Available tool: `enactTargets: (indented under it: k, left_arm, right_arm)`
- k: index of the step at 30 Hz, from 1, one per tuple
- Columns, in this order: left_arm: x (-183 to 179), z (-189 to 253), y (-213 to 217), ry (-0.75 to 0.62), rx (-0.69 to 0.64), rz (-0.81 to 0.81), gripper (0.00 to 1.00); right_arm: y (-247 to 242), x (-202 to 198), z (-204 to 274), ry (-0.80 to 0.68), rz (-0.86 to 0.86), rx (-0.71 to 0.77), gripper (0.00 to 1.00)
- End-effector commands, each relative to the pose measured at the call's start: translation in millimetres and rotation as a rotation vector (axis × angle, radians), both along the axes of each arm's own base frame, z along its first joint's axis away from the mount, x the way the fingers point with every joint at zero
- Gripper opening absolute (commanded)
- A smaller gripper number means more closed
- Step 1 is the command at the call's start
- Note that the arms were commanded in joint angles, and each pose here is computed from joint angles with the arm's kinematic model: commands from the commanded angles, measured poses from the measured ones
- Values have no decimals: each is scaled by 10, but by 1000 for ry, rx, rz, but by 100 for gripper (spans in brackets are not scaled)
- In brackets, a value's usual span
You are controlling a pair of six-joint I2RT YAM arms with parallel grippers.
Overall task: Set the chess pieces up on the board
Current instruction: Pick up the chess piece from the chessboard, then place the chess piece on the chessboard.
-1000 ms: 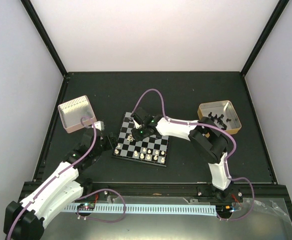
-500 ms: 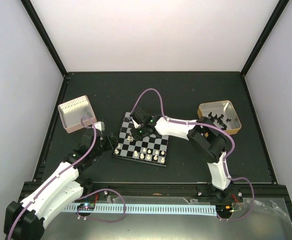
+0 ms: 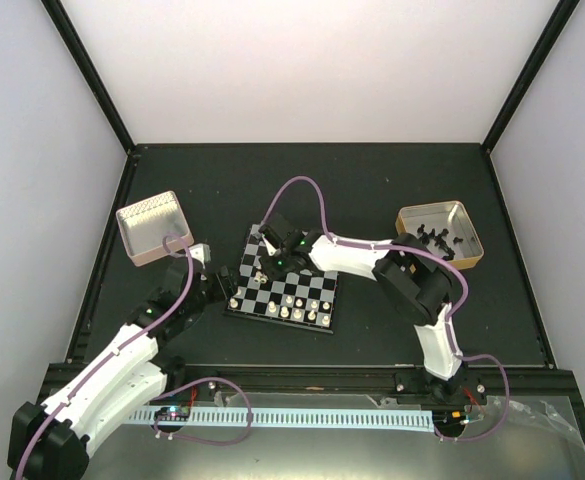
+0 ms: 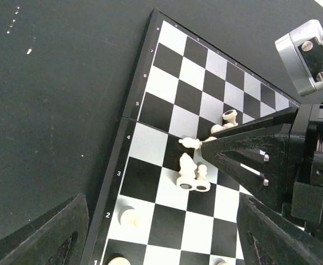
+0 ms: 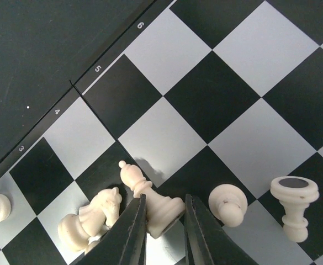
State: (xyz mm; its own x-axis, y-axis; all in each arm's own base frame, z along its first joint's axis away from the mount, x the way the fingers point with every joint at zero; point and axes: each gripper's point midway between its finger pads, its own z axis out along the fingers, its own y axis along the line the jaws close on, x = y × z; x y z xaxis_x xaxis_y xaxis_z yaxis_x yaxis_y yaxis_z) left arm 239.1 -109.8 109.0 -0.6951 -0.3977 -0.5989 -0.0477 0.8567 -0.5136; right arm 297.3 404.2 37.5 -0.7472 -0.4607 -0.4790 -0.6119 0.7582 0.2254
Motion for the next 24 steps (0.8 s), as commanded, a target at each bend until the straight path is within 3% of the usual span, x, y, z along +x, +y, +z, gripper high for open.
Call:
enactTargets:
  k: [1,7,14,21,24]
  left_arm:
    - [32,84,-61,-28,-50,-13,75]
    - [52,157,-186,-48,-141,-37,76]
    - [129,289,-377,-74,-352,-31,79]
    - [228,323,-516,-85,-507,-50,81]
    - [237,337,-574,-91,-552,-80,76]
  right_arm:
    - [-81,20,56,-47,-32,-2,16]
    - [-74,53,313,-111,-55,84,16]
    - [-22,-12,628,-169,-28,228,16]
    - [36,-242,835,-136,54,351,16]
    - [68,-360,947,-113,93,414,16]
